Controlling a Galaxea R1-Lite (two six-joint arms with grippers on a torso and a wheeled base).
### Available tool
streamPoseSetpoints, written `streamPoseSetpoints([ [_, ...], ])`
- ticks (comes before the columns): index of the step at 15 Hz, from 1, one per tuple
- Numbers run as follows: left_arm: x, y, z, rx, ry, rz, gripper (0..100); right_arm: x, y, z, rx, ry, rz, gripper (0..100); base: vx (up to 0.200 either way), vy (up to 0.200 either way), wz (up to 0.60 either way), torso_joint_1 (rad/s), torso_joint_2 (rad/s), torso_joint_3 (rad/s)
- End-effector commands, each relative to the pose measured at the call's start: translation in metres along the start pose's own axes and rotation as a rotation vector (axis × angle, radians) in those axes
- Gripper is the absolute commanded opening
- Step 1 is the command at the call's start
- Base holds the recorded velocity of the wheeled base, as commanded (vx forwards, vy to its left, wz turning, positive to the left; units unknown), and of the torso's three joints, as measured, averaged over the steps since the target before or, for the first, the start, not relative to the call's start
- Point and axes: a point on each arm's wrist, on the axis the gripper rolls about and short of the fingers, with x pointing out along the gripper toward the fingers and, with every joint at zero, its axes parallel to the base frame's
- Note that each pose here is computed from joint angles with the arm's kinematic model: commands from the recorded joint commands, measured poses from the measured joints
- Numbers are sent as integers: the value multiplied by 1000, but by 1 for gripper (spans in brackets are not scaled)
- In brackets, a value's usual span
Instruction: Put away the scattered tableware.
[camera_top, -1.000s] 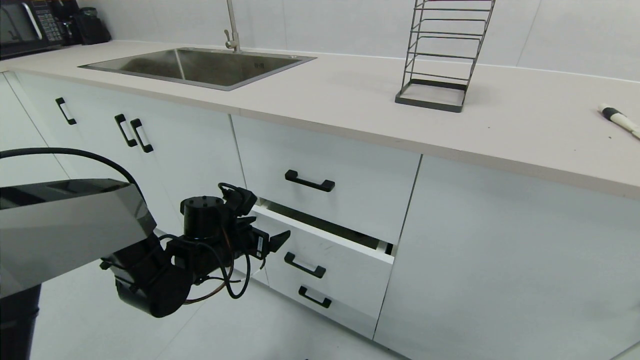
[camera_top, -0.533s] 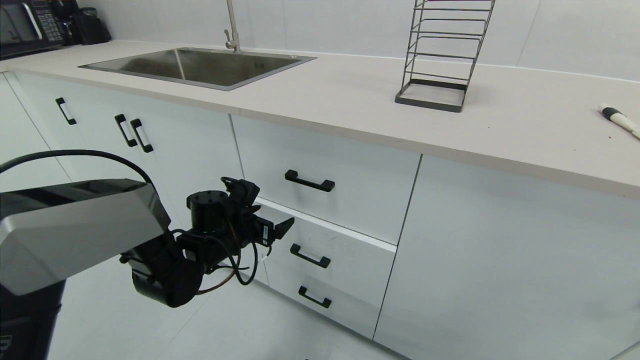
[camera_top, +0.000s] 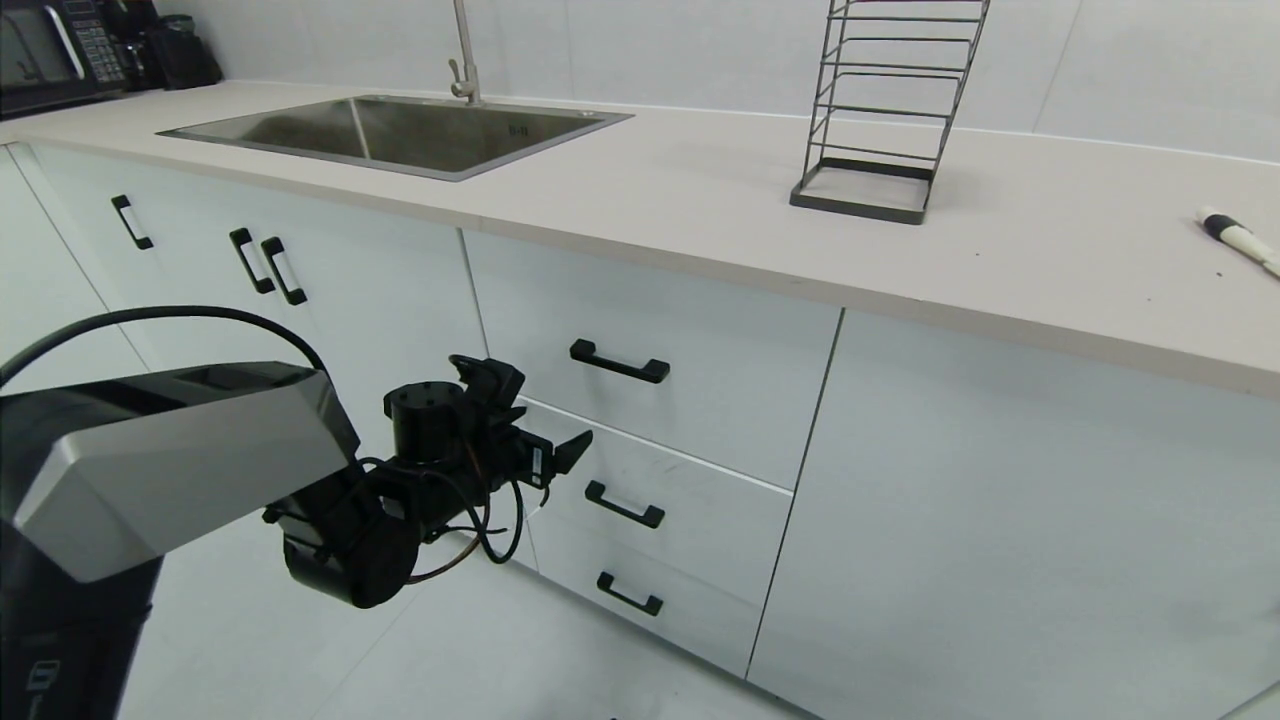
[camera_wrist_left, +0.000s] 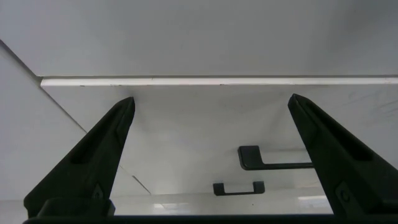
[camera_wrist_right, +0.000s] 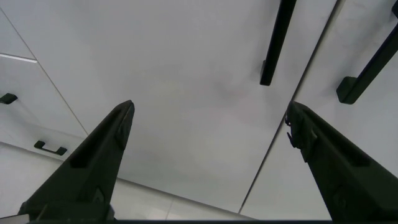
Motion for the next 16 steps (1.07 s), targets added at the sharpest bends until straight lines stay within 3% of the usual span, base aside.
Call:
streamPoseSetpoints([
  [1, -10, -7, -7, -15, 5, -11, 100, 0, 0, 0, 0, 2, 0, 100, 0, 0, 0, 0, 0, 0],
  [3, -22, -19, -7, -19, -45, -32, 100, 0, 0, 0, 0, 2, 0, 100, 0, 0, 0, 0, 0, 0],
  [5, -52, -27, 5, -21, -55, -44, 100, 0, 0, 0, 0, 2, 0, 100, 0, 0, 0, 0, 0, 0],
  [7, -101, -33, 32, -14, -107, -44, 100, 0, 0, 0, 0, 2, 0, 100, 0, 0, 0, 0, 0, 0],
  [10, -163, -38, 49, -4, -171, -34, 100, 0, 0, 0, 0, 2, 0, 100, 0, 0, 0, 0, 0, 0],
  [11, -203, -44, 54, 7, -216, -32, 100, 0, 0, 0, 0, 2, 0, 100, 0, 0, 0, 0, 0, 0],
  [13, -245, -48, 55, 19, -279, -18, 100, 0, 0, 0, 0, 2, 0, 100, 0, 0, 0, 0, 0, 0],
  [15, -287, -45, 57, 30, -366, 62, 100, 0, 0, 0, 0, 2, 0, 100, 0, 0, 0, 0, 0, 0],
  [16, -315, -43, 60, 34, -447, 139, 100, 0, 0, 0, 0, 2, 0, 100, 0, 0, 0, 0, 0, 0],
])
